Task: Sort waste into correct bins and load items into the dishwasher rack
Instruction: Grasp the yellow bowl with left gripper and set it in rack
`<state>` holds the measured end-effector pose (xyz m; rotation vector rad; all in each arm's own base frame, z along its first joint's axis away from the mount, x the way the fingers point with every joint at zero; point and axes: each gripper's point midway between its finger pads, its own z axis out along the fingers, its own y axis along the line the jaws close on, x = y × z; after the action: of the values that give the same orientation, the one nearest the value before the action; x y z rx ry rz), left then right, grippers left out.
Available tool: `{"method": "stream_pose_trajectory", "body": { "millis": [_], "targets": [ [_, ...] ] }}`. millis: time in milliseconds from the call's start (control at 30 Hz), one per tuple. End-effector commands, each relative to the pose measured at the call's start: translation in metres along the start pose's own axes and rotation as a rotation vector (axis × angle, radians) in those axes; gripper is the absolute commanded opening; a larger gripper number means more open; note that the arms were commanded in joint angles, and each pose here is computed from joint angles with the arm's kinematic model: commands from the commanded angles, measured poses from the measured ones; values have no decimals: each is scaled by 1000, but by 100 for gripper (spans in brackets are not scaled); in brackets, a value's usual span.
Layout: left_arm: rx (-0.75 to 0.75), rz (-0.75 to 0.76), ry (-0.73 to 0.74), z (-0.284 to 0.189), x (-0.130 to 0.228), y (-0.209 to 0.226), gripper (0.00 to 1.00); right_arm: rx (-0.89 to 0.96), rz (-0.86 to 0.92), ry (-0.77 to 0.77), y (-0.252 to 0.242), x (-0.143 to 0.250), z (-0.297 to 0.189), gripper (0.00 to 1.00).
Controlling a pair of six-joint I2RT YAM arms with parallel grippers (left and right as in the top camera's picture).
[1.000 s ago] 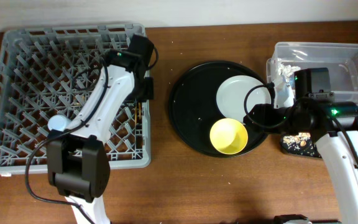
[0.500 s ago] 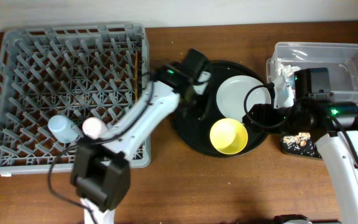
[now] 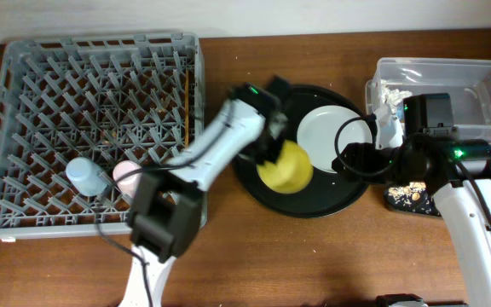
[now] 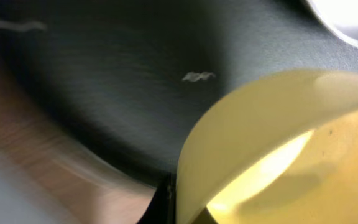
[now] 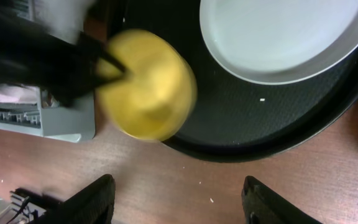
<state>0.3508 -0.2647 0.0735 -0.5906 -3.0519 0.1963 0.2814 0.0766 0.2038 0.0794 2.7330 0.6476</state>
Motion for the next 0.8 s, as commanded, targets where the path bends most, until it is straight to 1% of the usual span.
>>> {"method": "stream_pose_trajectory", "body": {
  "millis": [0,67,167,200,267,300,367,433,467,567,667,767],
  "targets": [
    [-354,-166,-300,-146,-11,109,0,3,-3,-2,0,-1,-1,66],
    [-582,-241,-349,-191,8,160,0,3,-3,-2,0,-1,-1,66],
    [-933,-432,-330,-220,43,219,0,3,-3,-2,0,-1,-1,67],
    [-1013,-461,-320,-218,48,234,0,3,-3,-2,0,-1,-1,67],
    [-1138,-469,-314,-203,47,255,0,2,-3,-3,0,-1,-1,67],
    [-1228,-468,-323,-195,47,266,0,2,-3,-3,0,-1,-1,67],
    [-1372,-455,-333,-191,51,278,0,2,-3,-2,0,-1,-1,67],
    [-1445,-450,-334,-189,55,284,0,2,-3,-3,0,-1,-1,67],
    [-1446,-466,-340,-187,55,288,0,2,-3,-3,0,-1,-1,67],
    [-1372,-513,-342,-173,54,296,0,2,-4,-6,0,-2,-1,67],
    [-1386,-520,-321,-164,55,304,0,2,-4,-6,0,-2,-1,67],
    [-1398,-487,-267,-144,53,308,0,2,-5,-6,0,-2,-1,67]
  ]
}}
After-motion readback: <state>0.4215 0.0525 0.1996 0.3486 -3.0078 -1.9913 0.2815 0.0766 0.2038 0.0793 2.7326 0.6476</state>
